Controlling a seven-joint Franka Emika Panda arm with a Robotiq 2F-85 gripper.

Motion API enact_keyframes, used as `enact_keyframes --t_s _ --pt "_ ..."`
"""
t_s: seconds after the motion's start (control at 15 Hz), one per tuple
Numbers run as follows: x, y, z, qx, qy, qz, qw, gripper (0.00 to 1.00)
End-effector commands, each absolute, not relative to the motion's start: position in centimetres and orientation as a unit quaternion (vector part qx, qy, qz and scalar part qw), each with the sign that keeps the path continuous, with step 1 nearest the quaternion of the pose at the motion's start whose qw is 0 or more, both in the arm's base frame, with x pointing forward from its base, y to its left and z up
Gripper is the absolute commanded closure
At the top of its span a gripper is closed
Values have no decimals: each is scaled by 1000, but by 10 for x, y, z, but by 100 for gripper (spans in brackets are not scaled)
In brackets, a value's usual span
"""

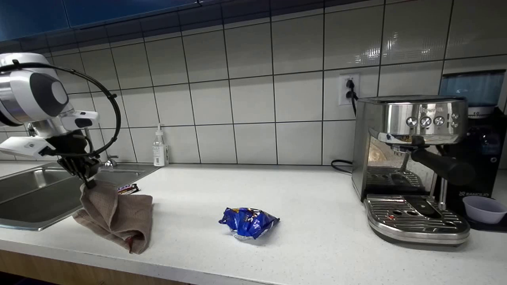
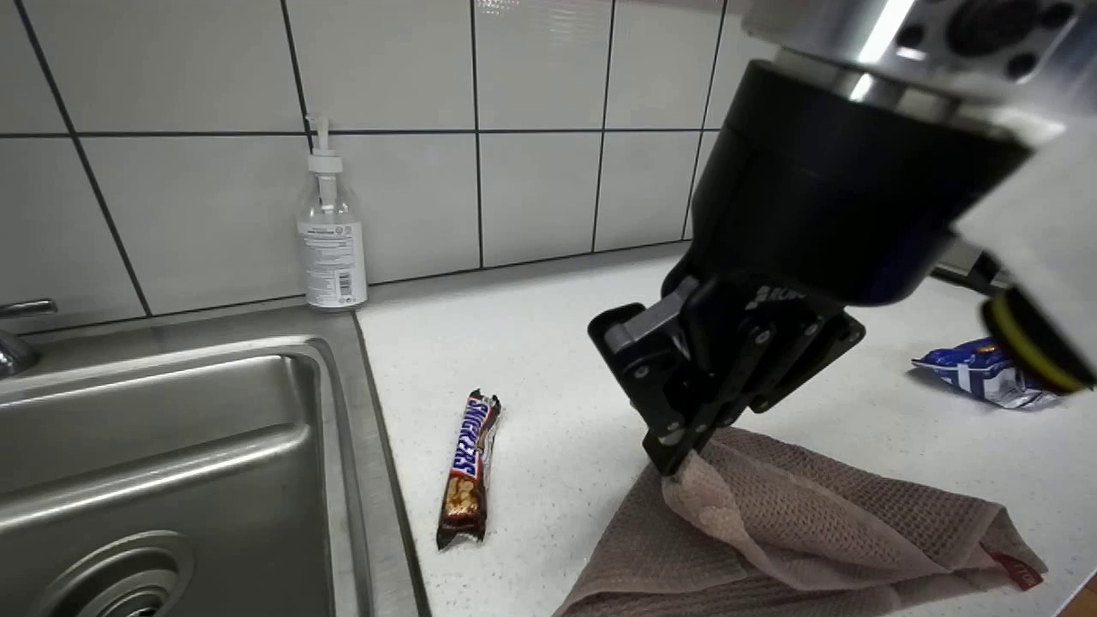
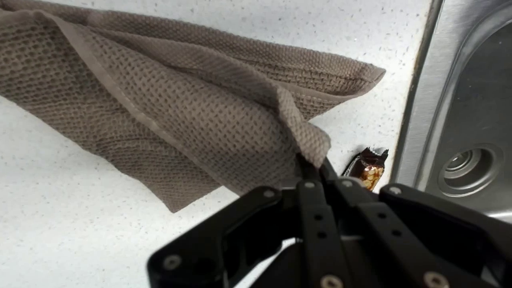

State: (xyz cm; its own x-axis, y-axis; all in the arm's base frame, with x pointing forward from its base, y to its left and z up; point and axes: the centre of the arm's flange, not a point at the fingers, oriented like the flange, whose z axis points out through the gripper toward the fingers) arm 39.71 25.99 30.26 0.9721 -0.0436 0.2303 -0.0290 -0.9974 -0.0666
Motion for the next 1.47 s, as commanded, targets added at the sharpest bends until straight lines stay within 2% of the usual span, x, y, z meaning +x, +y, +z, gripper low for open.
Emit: enact_keyframes --t_s 0.0,0.87,0.93,1.0,1.4 --pt "408 280 296 -994 17 -110 20 99" --pt "410 286 294 -994 6 -109 18 99" --pt "409 286 294 -994 4 -108 16 71" --pt "407 286 294 -994 3 -107 16 71" --pt "403 282 296 -994 4 -108 17 27"
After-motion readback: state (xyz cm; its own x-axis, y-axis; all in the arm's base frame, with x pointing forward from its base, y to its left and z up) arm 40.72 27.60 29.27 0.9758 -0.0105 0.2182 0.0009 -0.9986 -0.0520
